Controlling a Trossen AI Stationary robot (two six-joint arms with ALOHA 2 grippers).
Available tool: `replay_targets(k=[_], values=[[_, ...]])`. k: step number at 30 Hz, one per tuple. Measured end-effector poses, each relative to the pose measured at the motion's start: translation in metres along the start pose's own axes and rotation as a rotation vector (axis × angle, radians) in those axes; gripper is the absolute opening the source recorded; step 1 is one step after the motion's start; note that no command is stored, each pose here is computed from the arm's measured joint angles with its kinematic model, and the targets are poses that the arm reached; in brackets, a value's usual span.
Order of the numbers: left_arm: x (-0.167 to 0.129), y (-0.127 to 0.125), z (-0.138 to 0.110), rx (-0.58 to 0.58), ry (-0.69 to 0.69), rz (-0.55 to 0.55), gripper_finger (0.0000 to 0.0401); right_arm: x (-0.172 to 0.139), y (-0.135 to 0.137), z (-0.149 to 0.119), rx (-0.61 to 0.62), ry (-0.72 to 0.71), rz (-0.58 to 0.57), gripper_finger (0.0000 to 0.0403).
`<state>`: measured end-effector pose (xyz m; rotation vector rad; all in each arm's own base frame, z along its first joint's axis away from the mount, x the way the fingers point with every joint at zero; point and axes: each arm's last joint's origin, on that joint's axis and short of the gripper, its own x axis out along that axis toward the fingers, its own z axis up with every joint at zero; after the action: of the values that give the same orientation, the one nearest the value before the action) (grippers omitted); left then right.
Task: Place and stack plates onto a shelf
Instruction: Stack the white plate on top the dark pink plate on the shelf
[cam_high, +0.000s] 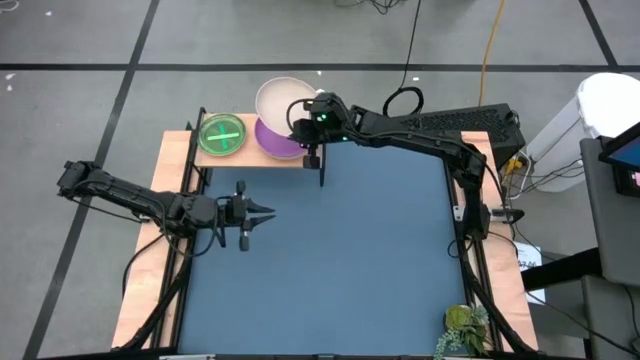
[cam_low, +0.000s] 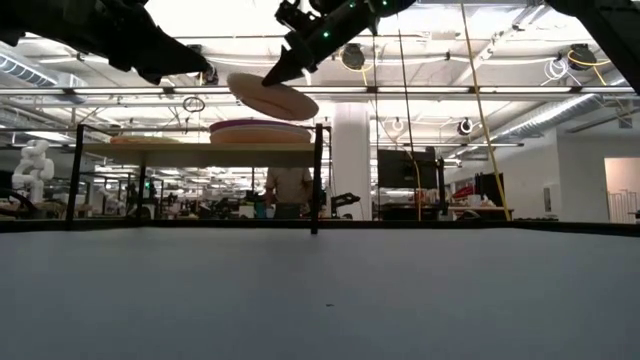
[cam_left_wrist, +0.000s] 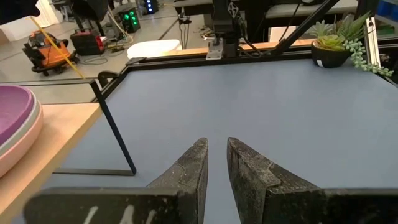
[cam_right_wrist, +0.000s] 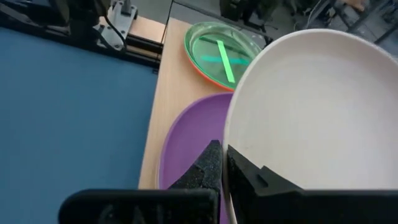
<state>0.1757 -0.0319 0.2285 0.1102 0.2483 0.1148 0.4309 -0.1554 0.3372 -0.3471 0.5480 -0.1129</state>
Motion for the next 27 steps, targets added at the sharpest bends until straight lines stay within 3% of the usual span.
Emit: replay_targets(k=[16,27], values=[[0.000,0.000,0.000,-0.006,0.000,-0.017,0.0067,0.020,0.011,-0.025,-0.043,0.032,0.018,0.0003],[0.000,-0.001,-0.001,-0.005,0.005,-0.017,0.0067,0.021,0.012,-0.028,-0.080,0.029,0.015,0.0008]])
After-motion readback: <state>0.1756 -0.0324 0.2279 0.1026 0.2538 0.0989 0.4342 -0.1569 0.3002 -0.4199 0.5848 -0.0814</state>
